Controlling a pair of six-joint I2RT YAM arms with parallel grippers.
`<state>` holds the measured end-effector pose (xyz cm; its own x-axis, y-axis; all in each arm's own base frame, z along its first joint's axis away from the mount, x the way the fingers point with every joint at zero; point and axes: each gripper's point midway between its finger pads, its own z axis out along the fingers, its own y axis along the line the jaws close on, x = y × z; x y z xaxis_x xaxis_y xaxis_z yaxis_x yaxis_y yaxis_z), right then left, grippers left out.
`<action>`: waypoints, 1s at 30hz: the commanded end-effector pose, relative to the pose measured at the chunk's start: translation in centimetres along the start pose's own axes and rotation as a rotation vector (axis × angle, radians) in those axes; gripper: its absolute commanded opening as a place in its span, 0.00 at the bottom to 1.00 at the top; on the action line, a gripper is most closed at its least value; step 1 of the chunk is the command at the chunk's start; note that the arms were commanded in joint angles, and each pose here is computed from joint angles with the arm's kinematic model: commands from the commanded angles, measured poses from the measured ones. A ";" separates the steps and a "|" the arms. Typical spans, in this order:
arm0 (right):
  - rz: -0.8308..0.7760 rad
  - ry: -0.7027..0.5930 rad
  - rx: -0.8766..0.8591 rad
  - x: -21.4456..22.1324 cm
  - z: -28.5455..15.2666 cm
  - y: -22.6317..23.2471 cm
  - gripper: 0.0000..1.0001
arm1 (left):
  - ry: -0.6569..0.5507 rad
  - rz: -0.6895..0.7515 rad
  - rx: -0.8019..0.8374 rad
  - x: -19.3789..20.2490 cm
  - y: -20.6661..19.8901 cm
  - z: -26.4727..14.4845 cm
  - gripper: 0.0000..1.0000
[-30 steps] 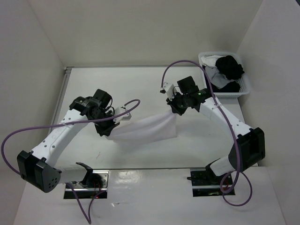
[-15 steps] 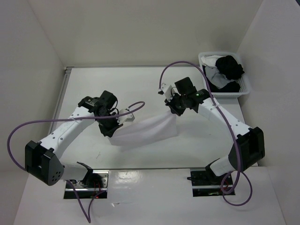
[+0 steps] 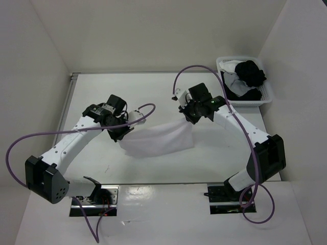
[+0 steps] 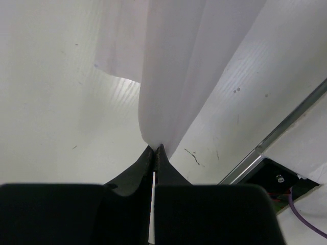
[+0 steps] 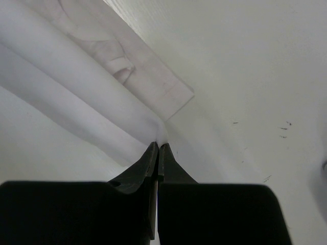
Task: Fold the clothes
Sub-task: Fold the tank top
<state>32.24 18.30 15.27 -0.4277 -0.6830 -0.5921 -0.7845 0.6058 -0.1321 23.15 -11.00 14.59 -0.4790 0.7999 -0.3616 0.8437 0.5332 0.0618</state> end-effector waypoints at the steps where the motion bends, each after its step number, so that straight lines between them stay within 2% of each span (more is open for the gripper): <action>1: -0.007 -0.117 0.060 -3.6 -2.1 -1.2 0.00 | -0.076 -0.033 -0.116 -1.2 1.6 -2.8 0.00; 7: 0.002 -0.117 0.059 -2.9 -2.7 -0.7 0.00 | -0.088 -0.070 -0.216 -0.5 2.4 -4.2 0.00; 11: 0.001 -0.121 0.051 -2.8 -3.4 -0.4 0.00 | -0.049 -0.013 -0.061 0.3 -0.7 -3.6 0.00; 17: -0.017 -0.117 0.029 -2.6 -3.7 0.0 0.00 | 0.073 0.047 0.160 2.3 -4.3 -2.3 0.00; 24: -0.026 -0.108 0.025 -2.3 -3.5 0.1 0.00 | 0.137 0.054 0.201 3.5 -4.7 -1.2 0.00; 30: -0.022 -0.083 0.046 -1.9 -2.1 -0.5 0.00 | 0.122 0.059 0.180 3.3 -4.3 -0.3 0.00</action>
<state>31.60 18.30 17.63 -0.3986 -0.6570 -0.6399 -0.7799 0.6100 -0.1404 18.20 -10.47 13.57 -0.4684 0.8487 -0.2455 0.8824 0.4636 -0.0809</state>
